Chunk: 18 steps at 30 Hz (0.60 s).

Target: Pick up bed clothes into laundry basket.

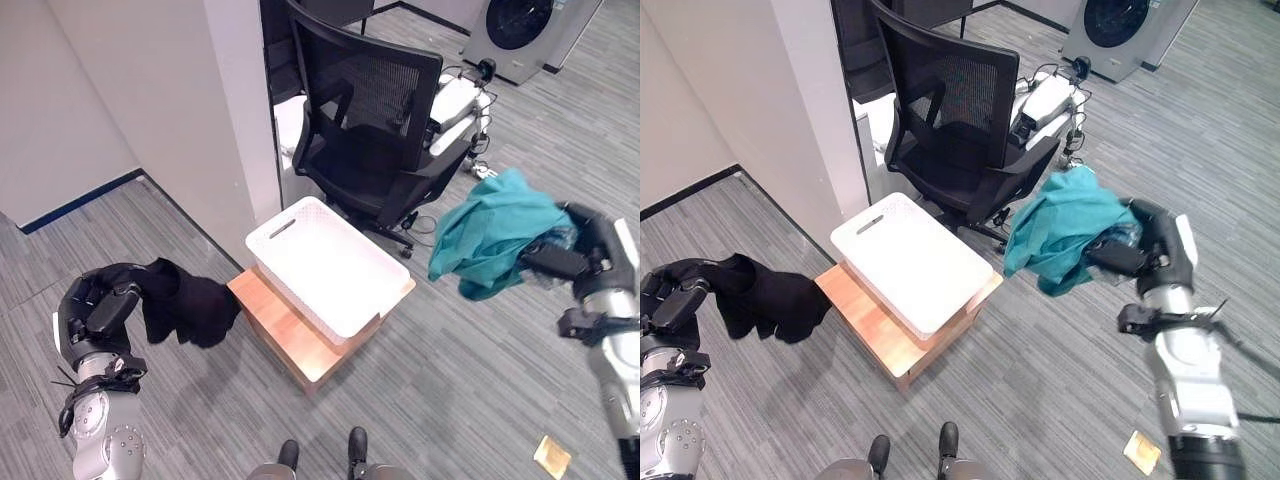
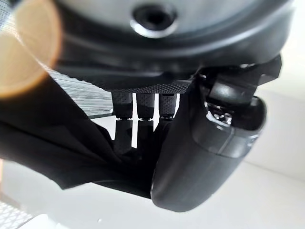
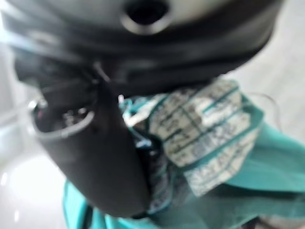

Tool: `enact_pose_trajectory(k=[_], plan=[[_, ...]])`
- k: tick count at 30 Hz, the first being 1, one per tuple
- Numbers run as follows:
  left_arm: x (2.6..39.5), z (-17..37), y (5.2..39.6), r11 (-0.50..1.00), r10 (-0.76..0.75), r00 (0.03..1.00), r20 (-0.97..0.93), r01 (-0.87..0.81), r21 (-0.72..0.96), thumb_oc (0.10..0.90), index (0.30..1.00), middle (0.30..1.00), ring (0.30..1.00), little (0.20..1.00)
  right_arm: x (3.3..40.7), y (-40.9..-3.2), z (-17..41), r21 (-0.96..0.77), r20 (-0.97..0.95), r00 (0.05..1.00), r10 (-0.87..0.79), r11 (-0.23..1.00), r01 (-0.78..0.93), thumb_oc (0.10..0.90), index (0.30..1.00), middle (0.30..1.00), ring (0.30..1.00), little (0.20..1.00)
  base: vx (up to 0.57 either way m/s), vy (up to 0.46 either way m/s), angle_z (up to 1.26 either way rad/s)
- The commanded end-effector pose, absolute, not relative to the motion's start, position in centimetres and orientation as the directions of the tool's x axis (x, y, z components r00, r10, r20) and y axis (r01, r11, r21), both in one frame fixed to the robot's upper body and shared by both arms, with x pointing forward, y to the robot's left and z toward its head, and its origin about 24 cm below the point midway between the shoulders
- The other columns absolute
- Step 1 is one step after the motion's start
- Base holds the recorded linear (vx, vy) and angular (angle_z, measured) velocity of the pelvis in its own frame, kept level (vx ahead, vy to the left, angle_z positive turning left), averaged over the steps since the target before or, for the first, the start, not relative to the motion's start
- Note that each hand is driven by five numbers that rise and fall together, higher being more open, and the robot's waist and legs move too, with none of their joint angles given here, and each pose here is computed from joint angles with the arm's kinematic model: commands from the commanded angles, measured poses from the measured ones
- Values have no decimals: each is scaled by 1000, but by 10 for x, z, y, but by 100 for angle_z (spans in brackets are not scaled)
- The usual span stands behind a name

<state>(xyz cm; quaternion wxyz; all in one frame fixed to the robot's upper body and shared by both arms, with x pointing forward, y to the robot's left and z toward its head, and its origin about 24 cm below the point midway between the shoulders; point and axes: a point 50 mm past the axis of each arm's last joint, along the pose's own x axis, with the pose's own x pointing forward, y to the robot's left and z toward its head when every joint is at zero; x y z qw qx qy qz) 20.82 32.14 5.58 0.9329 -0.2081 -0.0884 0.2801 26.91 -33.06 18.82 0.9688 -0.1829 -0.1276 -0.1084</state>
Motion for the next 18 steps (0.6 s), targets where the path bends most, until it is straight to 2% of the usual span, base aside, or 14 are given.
enact_pose_trajectory(k=[1, 4, 5, 6, 9, 10, 13, 18], plan=[[215, 114, 327, 868, 453, 830, 325, -328, -374, 400, 300, 300, 300, 300, 283, -304, 258, -388, 506, 861, 54, 906, 171, 400, 300, 300, 300, 300, 23, -57, -7], [215, 113, 326, 875, 436, 841, 321, -312, -371, 400, 300, 300, 300, 300, 298, -286, 277, -499, 473, 867, 157, 859, 116, 400, 300, 300, 300, 300, 11, -45, -1], [217, 113, 324, 881, 418, 851, 318, -295, -369, 400, 300, 300, 300, 300, 309, -272, 291, -608, 439, 872, 219, 786, 109, 400, 300, 300, 300, 300, -4, -32, 1], [216, 113, 324, 879, 422, 849, 318, -297, -372, 400, 300, 300, 300, 300, 310, -271, 292, -610, 439, 870, 223, 785, 107, 400, 300, 300, 300, 300, 0, 0, 0], [219, 110, 320, 886, 395, 866, 308, -270, -377, 400, 300, 300, 300, 300, 328, -238, 315, -764, 387, 860, 332, 638, 98, 400, 300, 300, 300, 300, 7, -7, 1], [219, 110, 320, 884, 399, 864, 308, -272, -381, 400, 300, 300, 300, 300, 329, -236, 316, -766, 387, 859, 336, 636, 97, 400, 300, 300, 300, 300, 0, 0, 0], [223, 108, 316, 890, 375, 879, 296, -252, -379, 400, 300, 300, 300, 300, 344, -211, 334, -850, 367, 854, 370, 506, 147, 400, 300, 300, 300, 300, -3, -12, 15], [221, 109, 318, 890, 380, 877, 295, -260, -374, 400, 300, 300, 300, 300, 368, -184, 343, -886, 368, 858, 357, 414, 208, 400, 300, 300, 300, 300, -11, -22, 26]])
